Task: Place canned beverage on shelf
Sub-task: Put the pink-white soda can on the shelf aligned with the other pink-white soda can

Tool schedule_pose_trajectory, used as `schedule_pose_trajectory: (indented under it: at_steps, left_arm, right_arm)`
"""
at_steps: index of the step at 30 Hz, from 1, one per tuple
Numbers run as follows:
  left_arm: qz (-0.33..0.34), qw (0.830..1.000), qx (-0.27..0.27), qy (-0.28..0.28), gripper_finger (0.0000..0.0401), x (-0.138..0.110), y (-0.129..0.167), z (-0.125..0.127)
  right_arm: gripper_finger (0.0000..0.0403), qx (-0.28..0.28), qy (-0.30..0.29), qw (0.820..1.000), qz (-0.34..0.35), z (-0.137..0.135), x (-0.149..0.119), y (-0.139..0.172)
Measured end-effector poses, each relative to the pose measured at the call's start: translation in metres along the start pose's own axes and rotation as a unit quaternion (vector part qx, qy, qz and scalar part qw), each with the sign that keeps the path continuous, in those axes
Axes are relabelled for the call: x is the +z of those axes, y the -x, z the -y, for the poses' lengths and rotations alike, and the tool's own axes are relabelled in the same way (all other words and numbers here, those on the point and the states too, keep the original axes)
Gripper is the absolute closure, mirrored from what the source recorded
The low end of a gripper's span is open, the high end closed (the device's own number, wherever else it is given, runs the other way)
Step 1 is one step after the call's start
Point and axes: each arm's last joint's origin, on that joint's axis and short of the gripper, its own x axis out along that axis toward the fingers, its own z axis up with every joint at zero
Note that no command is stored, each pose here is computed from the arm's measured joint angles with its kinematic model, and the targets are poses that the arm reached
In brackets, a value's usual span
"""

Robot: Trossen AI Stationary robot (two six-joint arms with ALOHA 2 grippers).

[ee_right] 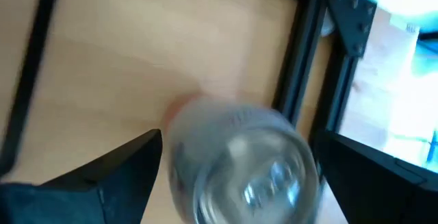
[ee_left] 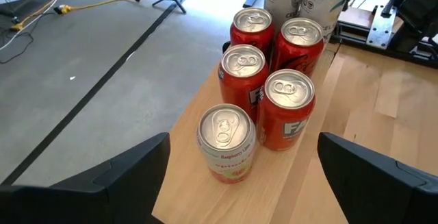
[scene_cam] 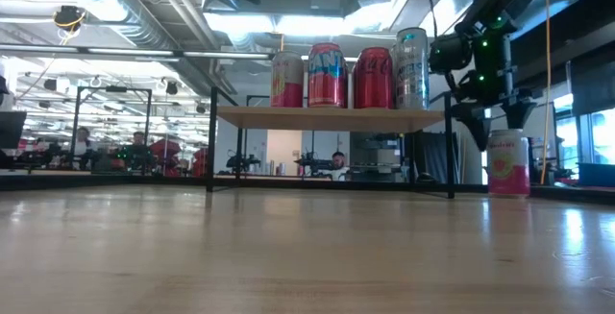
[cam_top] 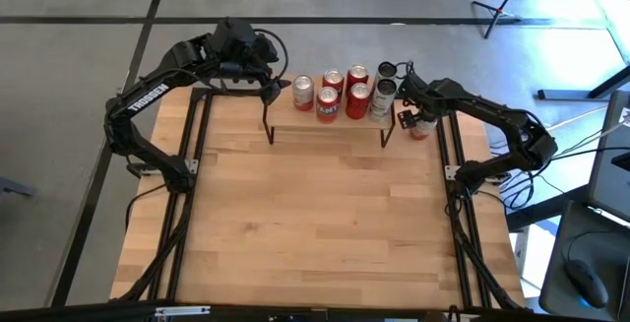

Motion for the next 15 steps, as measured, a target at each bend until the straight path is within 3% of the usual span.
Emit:
schedule_pose_trajectory:
  at_steps: [7,15]
  left_arm:
    - [0.000,1.000,0.000,0.000,0.0043,0.000,0.000,0.000]
    - [0.000,1.000,0.000,0.000,0.0043,0.000,0.000,0.000]
  right_arm:
    - [0.0039,0.008,-0.007,1.000,0.010,-0.004,-0.006,-0.016]
    - [0.0121,0.001,0.004,1.000,-0.017,0.000,-0.011,-0.011]
